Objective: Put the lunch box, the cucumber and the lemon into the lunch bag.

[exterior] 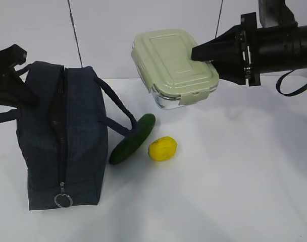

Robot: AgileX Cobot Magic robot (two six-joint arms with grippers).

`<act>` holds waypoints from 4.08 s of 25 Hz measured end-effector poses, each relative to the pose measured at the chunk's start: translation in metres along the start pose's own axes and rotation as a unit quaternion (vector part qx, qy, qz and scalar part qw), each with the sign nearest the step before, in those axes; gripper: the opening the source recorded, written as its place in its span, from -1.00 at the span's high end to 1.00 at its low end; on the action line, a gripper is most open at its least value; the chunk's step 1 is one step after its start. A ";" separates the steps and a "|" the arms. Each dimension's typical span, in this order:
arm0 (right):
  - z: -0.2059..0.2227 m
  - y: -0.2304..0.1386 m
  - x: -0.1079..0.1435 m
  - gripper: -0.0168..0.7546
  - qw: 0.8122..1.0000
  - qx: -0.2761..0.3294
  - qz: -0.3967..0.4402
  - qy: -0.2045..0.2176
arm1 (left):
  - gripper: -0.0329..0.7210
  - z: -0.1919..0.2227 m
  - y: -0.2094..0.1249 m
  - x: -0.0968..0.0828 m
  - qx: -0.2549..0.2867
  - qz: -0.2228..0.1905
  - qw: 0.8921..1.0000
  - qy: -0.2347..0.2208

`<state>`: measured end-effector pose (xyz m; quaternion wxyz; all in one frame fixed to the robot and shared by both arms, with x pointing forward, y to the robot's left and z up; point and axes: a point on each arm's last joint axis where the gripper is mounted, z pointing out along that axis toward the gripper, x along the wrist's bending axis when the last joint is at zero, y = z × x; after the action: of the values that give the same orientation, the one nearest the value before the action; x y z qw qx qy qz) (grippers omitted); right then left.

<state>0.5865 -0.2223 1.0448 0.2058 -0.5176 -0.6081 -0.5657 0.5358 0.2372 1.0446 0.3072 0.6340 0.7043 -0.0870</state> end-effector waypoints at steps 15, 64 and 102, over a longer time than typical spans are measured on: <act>0.063 -0.028 0.056 0.04 0.994 0.040 0.007 0.105 | 0.91 0.010 -0.010 -0.019 0.041 0.036 0.998 -0.010; 0.125 -0.046 -0.001 0.04 0.998 0.004 0.061 -0.023 | 0.91 0.009 -0.006 -0.035 0.014 0.033 0.995 -0.094; 0.183 -0.069 0.014 0.05 0.998 0.063 0.031 0.008 | 0.91 0.005 -0.002 -0.052 -0.005 0.019 0.982 -0.190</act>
<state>0.5831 -0.0393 0.9735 0.2600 -0.5177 -0.6247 -0.5236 0.5357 0.1904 1.0677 0.4404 0.6174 0.6214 -0.1968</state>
